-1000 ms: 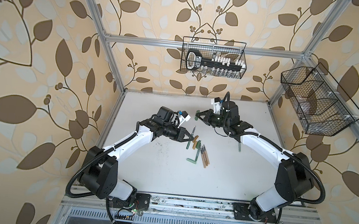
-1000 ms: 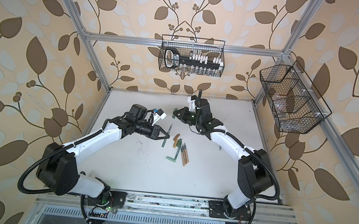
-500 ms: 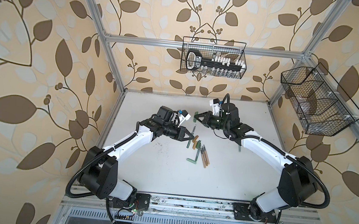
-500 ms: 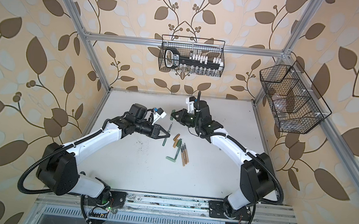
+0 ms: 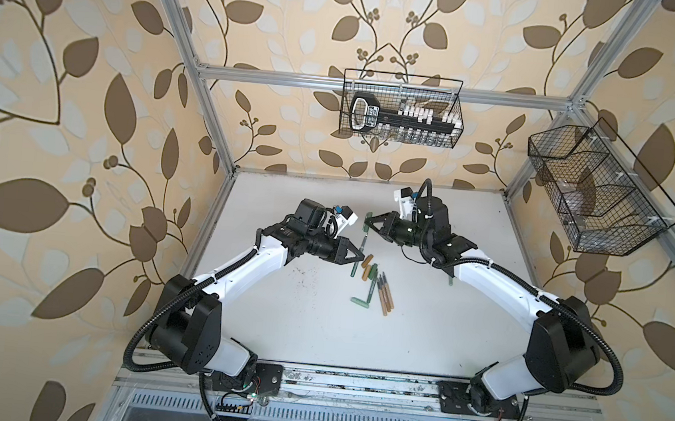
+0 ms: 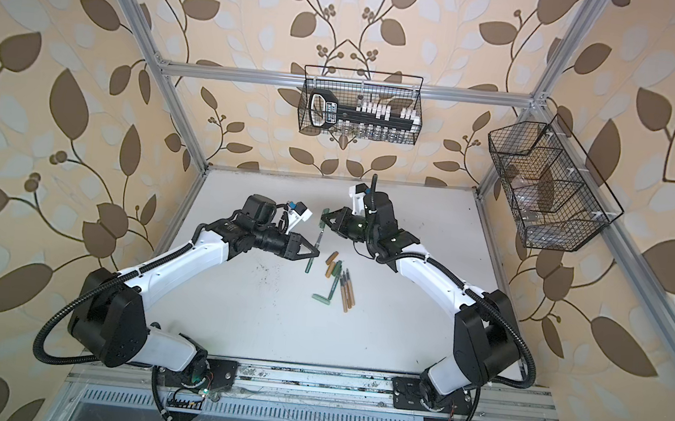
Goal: Insert the pens into the pen caps
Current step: 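Lift the green cap with the right gripper and bring it above the nib, then lower the green cap onto the nib held upright by the left gripper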
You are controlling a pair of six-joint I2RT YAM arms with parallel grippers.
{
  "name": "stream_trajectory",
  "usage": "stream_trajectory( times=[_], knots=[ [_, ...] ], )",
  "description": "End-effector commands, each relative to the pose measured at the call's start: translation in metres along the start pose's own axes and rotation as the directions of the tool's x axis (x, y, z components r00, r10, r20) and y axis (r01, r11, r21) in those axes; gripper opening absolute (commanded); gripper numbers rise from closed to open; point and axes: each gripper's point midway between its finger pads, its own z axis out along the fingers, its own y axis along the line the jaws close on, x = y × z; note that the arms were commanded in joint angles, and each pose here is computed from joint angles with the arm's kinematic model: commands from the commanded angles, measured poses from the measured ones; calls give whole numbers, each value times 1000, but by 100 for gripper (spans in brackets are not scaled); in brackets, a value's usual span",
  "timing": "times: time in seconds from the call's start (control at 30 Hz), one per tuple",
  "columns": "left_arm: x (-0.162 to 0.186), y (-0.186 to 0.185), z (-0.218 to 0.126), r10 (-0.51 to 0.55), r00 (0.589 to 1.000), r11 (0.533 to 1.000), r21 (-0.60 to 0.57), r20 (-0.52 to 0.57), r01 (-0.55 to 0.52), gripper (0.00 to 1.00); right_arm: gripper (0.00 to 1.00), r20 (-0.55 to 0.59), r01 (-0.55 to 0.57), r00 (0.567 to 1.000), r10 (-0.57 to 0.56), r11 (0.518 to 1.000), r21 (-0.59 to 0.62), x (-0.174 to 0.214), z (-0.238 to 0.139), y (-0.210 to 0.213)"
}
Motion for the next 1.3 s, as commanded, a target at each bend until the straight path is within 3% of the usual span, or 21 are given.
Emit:
stream_trajectory(
  times=[0.0,1.27],
  knots=[
    [-21,-6,-8,53,997,999,-7,57,-52,0,3,28,16,999,-16,1000,-16,-2,-5,7],
    [-18,-14,-12,44,998,998,52,45,-46,0,3,40,38,999,-37,999,-10,-7,7,3]
  ],
)
